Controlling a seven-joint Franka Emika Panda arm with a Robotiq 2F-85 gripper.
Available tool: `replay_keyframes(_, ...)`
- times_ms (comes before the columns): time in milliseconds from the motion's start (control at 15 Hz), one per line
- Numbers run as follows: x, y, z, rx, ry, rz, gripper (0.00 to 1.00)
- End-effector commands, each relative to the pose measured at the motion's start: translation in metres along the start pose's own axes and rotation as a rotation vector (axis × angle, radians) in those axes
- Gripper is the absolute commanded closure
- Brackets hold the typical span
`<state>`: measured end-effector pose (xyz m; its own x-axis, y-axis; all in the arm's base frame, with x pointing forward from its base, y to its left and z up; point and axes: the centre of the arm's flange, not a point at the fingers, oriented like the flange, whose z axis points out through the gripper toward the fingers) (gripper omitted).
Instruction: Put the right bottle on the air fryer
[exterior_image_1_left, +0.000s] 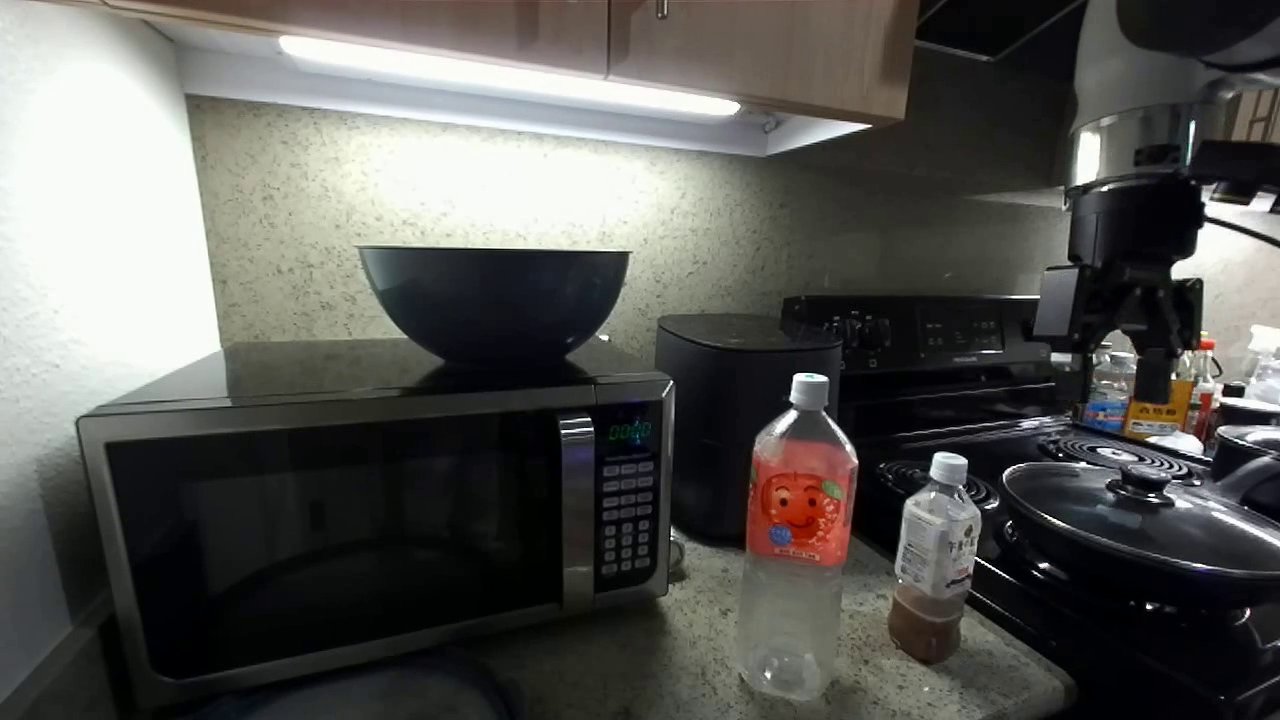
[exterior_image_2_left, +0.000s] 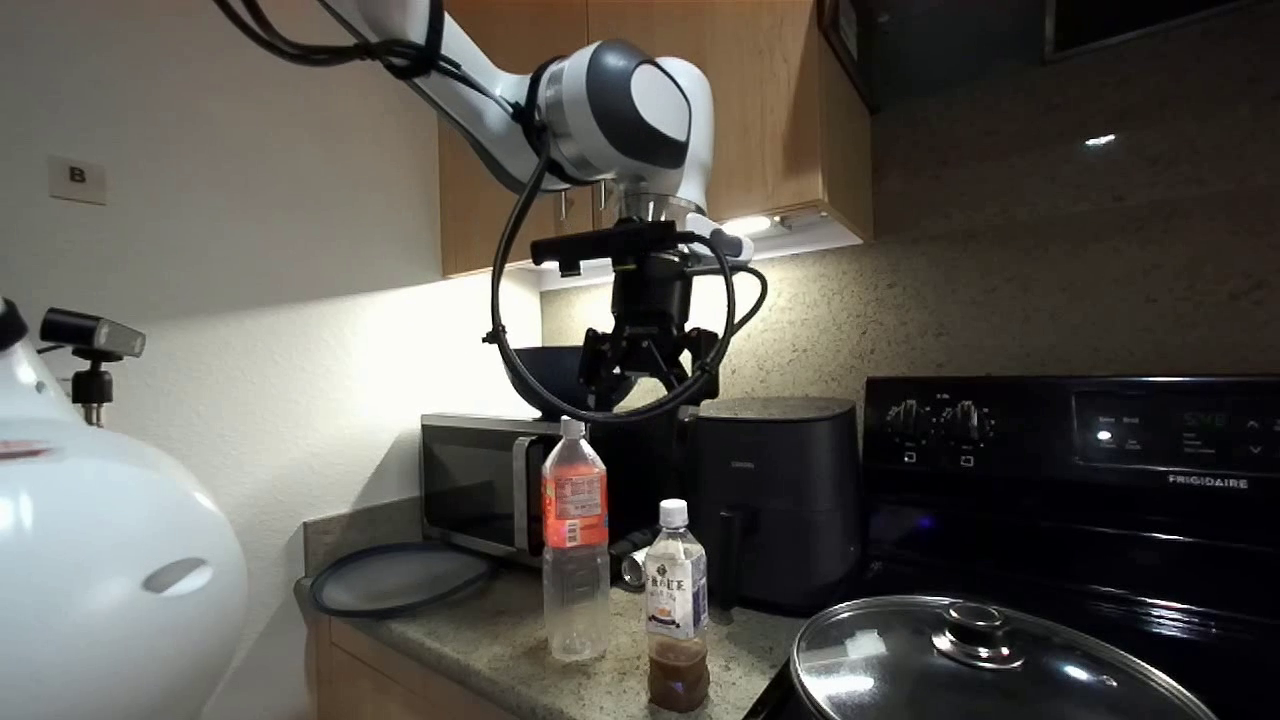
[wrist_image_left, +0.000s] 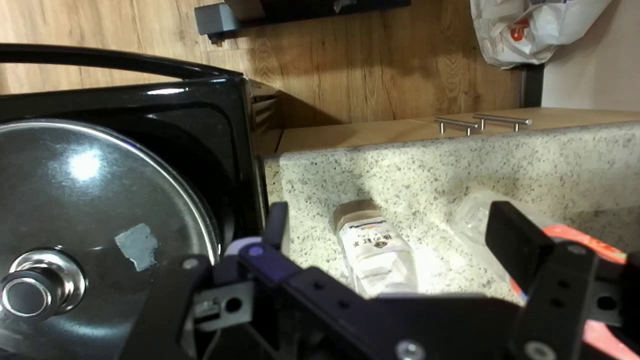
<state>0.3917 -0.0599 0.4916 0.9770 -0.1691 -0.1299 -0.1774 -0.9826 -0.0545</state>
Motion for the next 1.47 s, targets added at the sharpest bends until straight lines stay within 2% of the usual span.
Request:
replay_keyframes(0, 0.039, 0.03, 0.026, 0.033, 0.014, 0.015, 0.0)
replay_keyframes(200, 0.059, 0.039, 0.043, 0.014, -0.013, 0.03, 0.0)
replay_keyframes(267, 0.04, 0.035, 0.037, 0.018, 0.002, 0.042, 0.0)
replay_keyframes(400, 0.045, 0.036, 0.045, 0.014, -0.017, 0.045, 0.0)
replay_keyframes(600, 0.045, 0.016, 0.035, 0.048, -0.013, -0.025, 0.0)
replay_keyframes(1000, 0.064, -0.025, 0.036, 0.064, -0.026, -0.183, 0.0)
replay_keyframes(1133, 0.072, -0.031, 0.043, 0.072, -0.05, -0.17, 0.0)
replay_keyframes(1200, 0.058, -0.029, 0.039, 0.051, -0.014, -0.148, 0.0)
replay_keyframes(1400, 0.061, -0.031, 0.043, 0.049, -0.022, -0.15, 0.0)
